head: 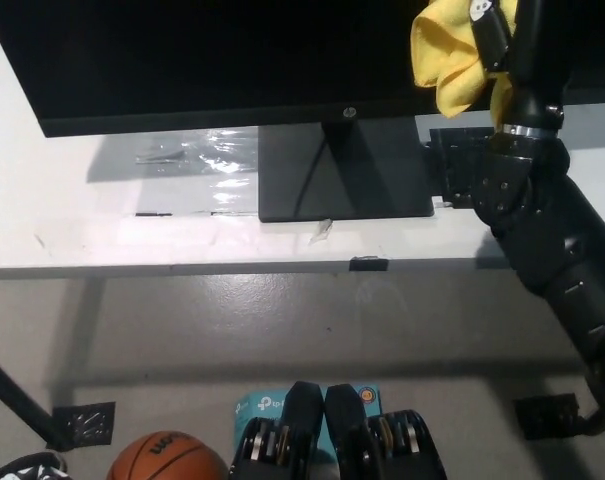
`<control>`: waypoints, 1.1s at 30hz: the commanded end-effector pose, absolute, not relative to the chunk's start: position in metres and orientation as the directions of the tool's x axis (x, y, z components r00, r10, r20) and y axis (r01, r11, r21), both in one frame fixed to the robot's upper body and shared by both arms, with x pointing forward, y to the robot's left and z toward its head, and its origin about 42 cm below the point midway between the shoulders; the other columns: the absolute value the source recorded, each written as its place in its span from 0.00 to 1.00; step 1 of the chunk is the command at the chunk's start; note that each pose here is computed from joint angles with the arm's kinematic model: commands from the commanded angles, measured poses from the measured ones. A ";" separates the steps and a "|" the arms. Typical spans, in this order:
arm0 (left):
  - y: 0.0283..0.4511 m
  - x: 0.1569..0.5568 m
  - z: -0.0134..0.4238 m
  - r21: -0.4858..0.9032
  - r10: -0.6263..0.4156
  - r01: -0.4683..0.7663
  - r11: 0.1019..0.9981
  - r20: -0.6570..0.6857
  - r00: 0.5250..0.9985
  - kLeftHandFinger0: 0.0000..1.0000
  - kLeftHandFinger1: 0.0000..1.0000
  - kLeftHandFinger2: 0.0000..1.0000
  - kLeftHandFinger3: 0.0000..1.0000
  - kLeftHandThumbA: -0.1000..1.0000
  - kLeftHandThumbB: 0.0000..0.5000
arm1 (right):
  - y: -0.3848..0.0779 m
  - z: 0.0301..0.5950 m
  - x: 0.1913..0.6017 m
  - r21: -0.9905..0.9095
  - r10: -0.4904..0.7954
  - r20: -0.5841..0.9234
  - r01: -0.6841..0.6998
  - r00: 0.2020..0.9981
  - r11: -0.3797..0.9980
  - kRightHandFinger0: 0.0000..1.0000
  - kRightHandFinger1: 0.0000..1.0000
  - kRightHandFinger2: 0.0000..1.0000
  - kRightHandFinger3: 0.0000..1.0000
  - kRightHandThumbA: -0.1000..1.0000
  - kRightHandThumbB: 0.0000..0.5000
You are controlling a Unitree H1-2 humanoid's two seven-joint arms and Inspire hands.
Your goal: The robot uses its right hand to pick up the cloth kept in the middle of the desk and use it to wipe the monitor in the middle of the desk by swiping its screen twice
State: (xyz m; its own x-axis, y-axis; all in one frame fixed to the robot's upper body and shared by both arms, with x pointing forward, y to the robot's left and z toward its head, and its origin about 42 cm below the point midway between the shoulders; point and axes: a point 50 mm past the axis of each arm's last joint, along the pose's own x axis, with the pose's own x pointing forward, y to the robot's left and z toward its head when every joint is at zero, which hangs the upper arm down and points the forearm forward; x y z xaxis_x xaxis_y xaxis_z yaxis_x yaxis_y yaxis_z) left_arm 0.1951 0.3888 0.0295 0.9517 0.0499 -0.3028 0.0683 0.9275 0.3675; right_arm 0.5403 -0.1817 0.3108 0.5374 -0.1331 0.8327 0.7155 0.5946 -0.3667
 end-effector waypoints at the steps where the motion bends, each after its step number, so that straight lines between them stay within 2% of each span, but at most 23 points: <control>1: 0.397 0.192 0.038 0.384 0.037 0.072 0.920 -0.268 0.963 0.68 0.68 0.08 0.00 0.66 1.00 | -0.186 0.341 0.545 -0.310 -0.158 0.862 0.748 0.481 0.587 0.00 0.00 0.43 0.47 0.00 0.55; 3: 0.396 0.193 0.039 0.387 0.034 0.075 0.919 -0.268 0.963 0.70 0.70 0.09 0.00 0.67 1.00 | -0.187 0.343 0.545 -0.305 -0.159 0.868 0.758 0.470 0.576 0.00 0.01 0.44 0.48 0.00 0.53; 5: 0.395 0.193 0.039 0.392 0.028 0.082 0.916 -0.265 0.964 0.70 0.70 0.09 0.00 0.69 1.00 | -0.185 0.346 0.546 -0.301 -0.166 0.867 0.759 0.470 0.577 0.00 0.00 0.42 0.43 0.00 0.53; 6: 0.395 0.194 0.039 0.378 0.028 0.079 0.922 -0.268 0.963 0.71 0.71 0.09 0.00 0.68 1.00 | -0.179 0.351 0.546 -0.296 -0.167 0.866 0.753 0.471 0.587 0.00 0.00 0.41 0.41 0.00 0.54; 8: 0.394 0.193 0.039 0.371 0.027 0.079 0.925 -0.271 0.962 0.71 0.71 0.10 0.00 0.67 1.00 | -0.177 0.351 0.545 -0.295 -0.168 0.866 0.751 0.471 0.590 0.00 0.00 0.43 0.42 0.00 0.54; 9: 0.393 0.193 0.039 0.371 0.026 0.080 0.925 -0.271 0.962 0.71 0.70 0.08 0.00 0.67 1.00 | -0.173 0.354 0.545 -0.296 -0.163 0.866 0.748 0.472 0.594 0.00 0.01 0.44 0.43 0.00 0.50; 14: 0.392 0.197 0.040 0.386 0.017 0.091 0.918 -0.268 0.963 0.71 0.70 0.09 0.00 0.68 1.00 | -0.128 0.369 0.543 -0.282 -0.139 0.872 0.714 0.469 0.641 0.00 0.00 0.44 0.47 0.00 0.54; 17: 0.392 0.200 0.040 0.385 0.011 0.095 0.918 -0.265 0.964 0.71 0.70 0.09 0.00 0.68 1.00 | -0.103 0.377 0.540 -0.282 -0.119 0.866 0.670 0.486 0.687 0.00 0.01 0.45 0.45 0.00 0.46; 20: 0.391 0.203 0.040 0.378 0.016 0.092 0.921 -0.272 0.962 0.71 0.70 0.08 0.00 0.66 1.00 | -0.069 0.386 0.535 -0.266 -0.103 0.871 0.637 0.480 0.724 0.00 0.00 0.44 0.46 0.00 0.47; 23: 0.390 0.203 0.039 0.385 0.009 0.100 0.917 -0.271 0.962 0.71 0.71 0.08 0.00 0.67 1.00 | -0.050 0.390 0.531 -0.263 -0.086 0.874 0.615 0.478 0.744 0.00 0.00 0.43 0.49 0.00 0.45; 24: 0.389 0.204 0.039 0.383 0.007 0.102 0.918 -0.273 0.962 0.71 0.71 0.08 0.00 0.67 1.00 | -0.044 0.390 0.530 -0.263 -0.083 0.876 0.613 0.476 0.745 0.00 0.00 0.43 0.50 0.00 0.42; 25: 0.389 0.204 0.039 0.384 0.008 0.103 0.918 -0.276 0.961 0.72 0.71 0.08 0.00 0.68 1.00 | -0.031 0.392 0.527 -0.260 -0.073 0.878 0.600 0.472 0.756 0.00 0.01 0.39 0.49 0.00 0.37; 26: 0.389 0.204 0.040 0.403 0.003 0.113 0.908 -0.276 0.961 0.72 0.71 0.08 0.00 0.71 1.00 | -0.017 0.394 0.523 -0.250 -0.066 0.880 0.578 0.470 0.777 0.00 0.00 0.45 0.54 0.00 0.25; 27: 0.389 0.204 0.039 0.400 0.004 0.112 0.910 -0.277 0.961 0.71 0.70 0.07 0.00 0.71 1.00 | -0.010 0.394 0.522 -0.274 -0.032 0.884 0.571 0.466 0.774 0.00 0.01 0.52 0.65 0.00 0.10; 29: 0.388 0.205 0.039 0.397 0.004 0.113 0.911 -0.284 0.959 0.71 0.70 0.06 0.00 0.70 1.00 | -0.005 0.394 0.521 -0.277 -0.026 0.886 0.572 0.463 0.772 0.00 0.03 0.53 0.65 0.00 0.05; 30: 0.387 0.205 0.039 0.400 0.002 0.116 0.909 -0.283 0.959 0.71 0.70 0.06 0.00 0.70 1.00 | 0.000 0.393 0.519 -0.264 -0.030 0.888 0.562 0.458 0.784 0.00 0.04 0.52 0.63 0.00 0.07; 32: 0.385 0.206 0.039 0.401 0.000 0.117 0.908 -0.281 0.960 0.71 0.70 0.06 0.00 0.70 1.00 | 0.015 0.394 0.515 -0.274 -0.012 0.885 0.542 0.465 0.794 0.00 0.04 0.47 0.59 0.00 0.19; 33: 0.384 0.206 0.040 0.398 -0.004 0.119 0.910 -0.278 0.961 0.72 0.71 0.07 0.00 0.69 1.00 | 0.019 0.394 0.514 -0.279 -0.006 0.884 0.537 0.467 0.796 0.00 0.04 0.47 0.59 0.00 0.18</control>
